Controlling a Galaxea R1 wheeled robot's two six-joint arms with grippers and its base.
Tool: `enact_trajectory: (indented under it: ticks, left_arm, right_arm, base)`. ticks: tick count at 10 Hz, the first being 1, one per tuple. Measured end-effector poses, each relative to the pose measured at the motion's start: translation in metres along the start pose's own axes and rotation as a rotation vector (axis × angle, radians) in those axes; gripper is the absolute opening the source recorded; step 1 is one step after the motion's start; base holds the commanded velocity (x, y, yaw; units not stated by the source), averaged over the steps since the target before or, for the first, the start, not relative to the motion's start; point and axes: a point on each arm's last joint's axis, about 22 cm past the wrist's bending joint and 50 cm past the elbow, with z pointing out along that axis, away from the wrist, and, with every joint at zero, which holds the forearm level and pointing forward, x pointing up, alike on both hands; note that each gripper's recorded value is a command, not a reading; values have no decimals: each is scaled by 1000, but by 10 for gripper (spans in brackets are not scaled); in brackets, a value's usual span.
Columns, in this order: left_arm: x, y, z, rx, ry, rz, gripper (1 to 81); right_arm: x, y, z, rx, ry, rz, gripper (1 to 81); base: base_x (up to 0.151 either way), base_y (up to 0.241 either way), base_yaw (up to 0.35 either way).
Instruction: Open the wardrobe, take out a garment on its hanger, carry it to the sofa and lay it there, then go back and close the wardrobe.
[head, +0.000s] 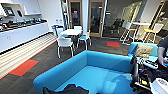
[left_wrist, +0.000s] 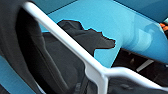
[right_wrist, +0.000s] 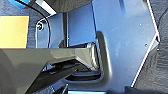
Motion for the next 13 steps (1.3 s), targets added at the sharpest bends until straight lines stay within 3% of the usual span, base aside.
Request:
enact_trajectory:
  ticks: [3, 6, 10, 11, 13]
  left_arm:
    - [-21, 11, 8, -19, -28, 38, 811]
    - [-31, 6, 8, -6, -40, 40, 811]
    - [-68, -55, 1, 133, -81, 28, 811]
    - [-91, -58, 3, 138, -109, 27, 811]
    - [-179, -30, 12, 77, -217, 26, 811]
  right_arm:
    - [0, 0, 0, 0, 0, -1, 811]
    - [0, 0, 0, 0, 0, -1, 811]
    - [0, 1, 0, -3, 1, 0, 811]
    - [0, 1, 0, -3, 1, 0, 811]
    - [1, 2, 0, -4, 1, -1, 811]
  base:
    - [0, 0, 0]
    - [0, 0, 0]
    - [0, 0, 0]
    - [0, 0, 0]
    - [0, 0, 0]
